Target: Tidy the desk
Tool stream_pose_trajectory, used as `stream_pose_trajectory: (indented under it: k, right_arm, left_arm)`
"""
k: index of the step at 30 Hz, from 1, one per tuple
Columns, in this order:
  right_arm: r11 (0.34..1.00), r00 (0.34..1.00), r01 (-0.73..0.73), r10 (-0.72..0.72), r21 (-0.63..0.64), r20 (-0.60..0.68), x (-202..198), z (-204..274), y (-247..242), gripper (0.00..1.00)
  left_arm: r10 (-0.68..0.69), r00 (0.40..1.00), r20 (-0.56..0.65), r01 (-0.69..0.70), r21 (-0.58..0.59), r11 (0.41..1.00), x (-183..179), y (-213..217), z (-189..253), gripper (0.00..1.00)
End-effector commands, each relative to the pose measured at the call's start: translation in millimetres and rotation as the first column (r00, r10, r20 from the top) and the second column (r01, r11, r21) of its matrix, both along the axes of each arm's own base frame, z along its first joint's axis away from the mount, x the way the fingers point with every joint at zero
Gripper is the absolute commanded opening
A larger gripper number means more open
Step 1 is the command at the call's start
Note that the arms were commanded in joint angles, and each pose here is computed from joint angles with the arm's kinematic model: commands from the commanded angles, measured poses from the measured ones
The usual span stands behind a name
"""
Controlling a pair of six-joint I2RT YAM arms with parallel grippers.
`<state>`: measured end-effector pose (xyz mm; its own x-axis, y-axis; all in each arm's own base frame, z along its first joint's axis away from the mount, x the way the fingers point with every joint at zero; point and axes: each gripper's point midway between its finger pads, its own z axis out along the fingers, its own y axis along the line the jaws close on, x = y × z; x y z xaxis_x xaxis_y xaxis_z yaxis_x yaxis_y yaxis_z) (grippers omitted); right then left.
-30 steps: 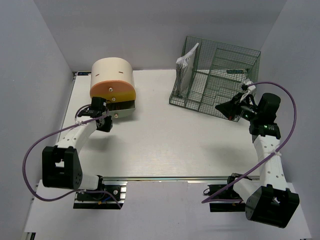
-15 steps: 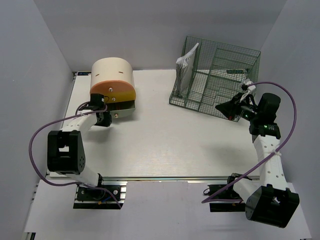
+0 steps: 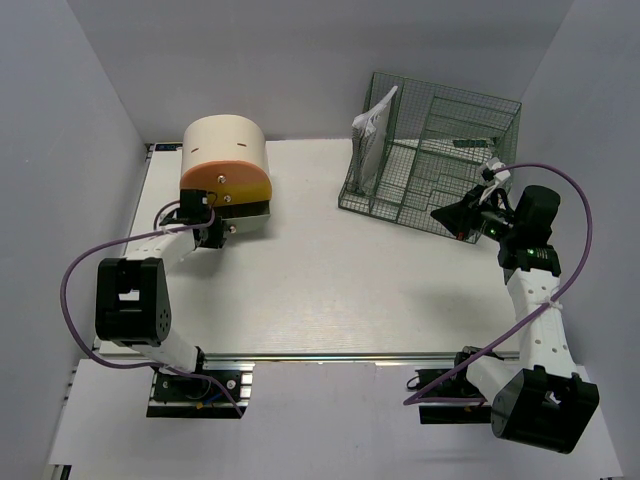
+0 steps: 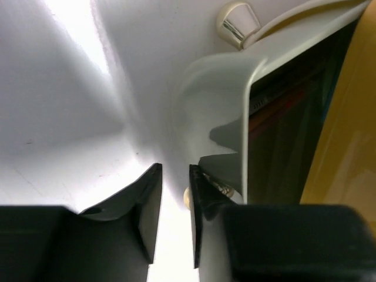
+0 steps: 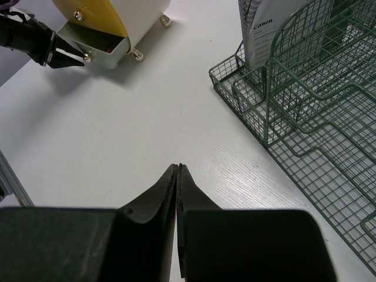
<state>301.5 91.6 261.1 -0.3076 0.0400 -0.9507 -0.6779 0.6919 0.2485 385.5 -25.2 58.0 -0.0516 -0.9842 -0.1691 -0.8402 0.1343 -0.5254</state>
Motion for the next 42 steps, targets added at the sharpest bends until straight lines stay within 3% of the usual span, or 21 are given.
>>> stream_pose_trajectory:
  k: [1,17,25,33,37,40,42]
  right_arm:
    - [1.0,0.999,0.002,-0.002,-0.014,0.034,3,4,-2,0.05]
    - [1.0,0.999,0.008,-0.007,-0.022,0.042,4,6,-3,0.05]
    - [1.0,0.999,0.01,-0.009,-0.026,0.04,4,5,-4,0.06]
    - [1.0,0.999,0.013,-0.012,-0.026,0.037,5,4,-4,0.06]
    - [1.0,0.999,0.014,-0.013,-0.028,0.038,5,4,-5,0.05]
    - [1.0,0.999,0.013,-0.012,-0.027,0.036,5,4,-4,0.05]
    - [1.0,0.999,0.011,-0.01,-0.027,0.038,5,4,-4,0.05]
  left_arm:
    - [0.0,0.995,0.101,0.001,-0.01,1.0,16,0,18,0.37]
    - [-0.029,0.969,0.244,0.044,-0.055,0.998,38,-11,21,0.5]
    - [-0.036,0.965,0.258,0.055,-0.066,0.996,45,-14,18,0.62]
    - [-0.029,0.958,0.284,0.05,-0.067,0.996,51,-14,19,0.66]
    - [-0.03,0.959,0.282,0.051,-0.068,0.996,50,-14,18,0.66]
    - [-0.037,0.964,0.262,0.059,-0.077,0.995,44,-16,17,0.56]
    - [-0.03,0.971,0.235,0.049,-0.075,0.996,36,-12,17,0.43]
